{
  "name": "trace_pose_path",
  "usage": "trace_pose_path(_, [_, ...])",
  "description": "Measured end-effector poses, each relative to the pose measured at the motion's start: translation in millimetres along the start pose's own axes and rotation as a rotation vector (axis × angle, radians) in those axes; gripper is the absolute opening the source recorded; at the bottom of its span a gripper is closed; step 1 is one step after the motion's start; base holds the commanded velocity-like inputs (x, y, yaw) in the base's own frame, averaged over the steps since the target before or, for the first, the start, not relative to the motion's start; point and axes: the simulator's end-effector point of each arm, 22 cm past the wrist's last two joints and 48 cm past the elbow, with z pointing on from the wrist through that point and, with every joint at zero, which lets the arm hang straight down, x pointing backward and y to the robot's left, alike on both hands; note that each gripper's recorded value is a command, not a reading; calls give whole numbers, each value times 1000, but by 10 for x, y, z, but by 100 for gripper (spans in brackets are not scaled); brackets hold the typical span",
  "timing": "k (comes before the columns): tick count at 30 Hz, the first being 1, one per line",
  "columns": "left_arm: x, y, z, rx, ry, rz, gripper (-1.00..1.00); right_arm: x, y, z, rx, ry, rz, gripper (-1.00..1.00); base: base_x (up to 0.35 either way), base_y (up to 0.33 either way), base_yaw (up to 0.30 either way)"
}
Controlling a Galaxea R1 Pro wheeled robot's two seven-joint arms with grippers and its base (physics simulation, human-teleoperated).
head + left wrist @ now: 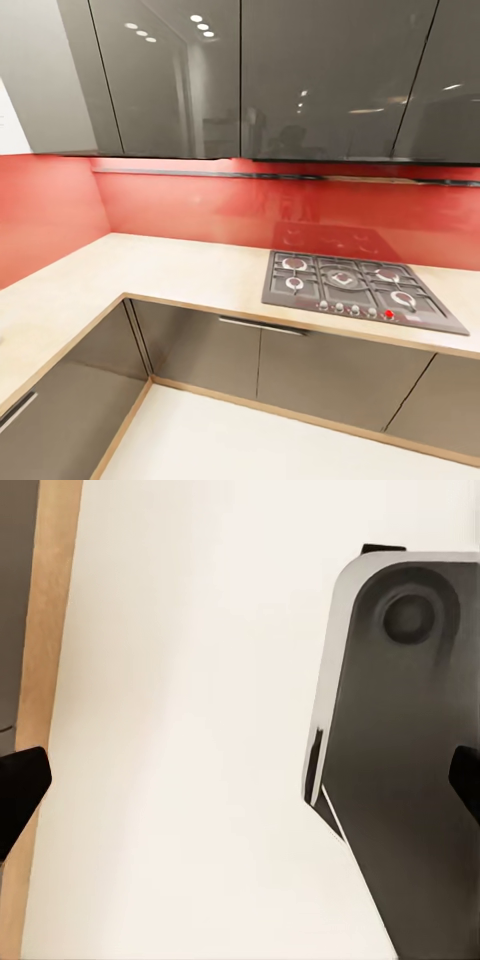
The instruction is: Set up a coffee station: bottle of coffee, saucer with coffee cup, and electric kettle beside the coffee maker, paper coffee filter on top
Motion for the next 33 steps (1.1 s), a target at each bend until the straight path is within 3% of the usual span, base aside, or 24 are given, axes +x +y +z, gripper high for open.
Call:
trace_pose_path(12, [33,18,3,-5,11,-12,100,30,-14,16,1,9,-3,100,67,-274,258])
trace_pose_path(20, [41,68,4,-22,12,-111,100,45,-7,20,1,12,-3,100,-77,-99,274])
trace_pose_path(33, [6,18,-2,-14,-5,-101,100,55,6,20,0,13,-3,100,-3,-1,279])
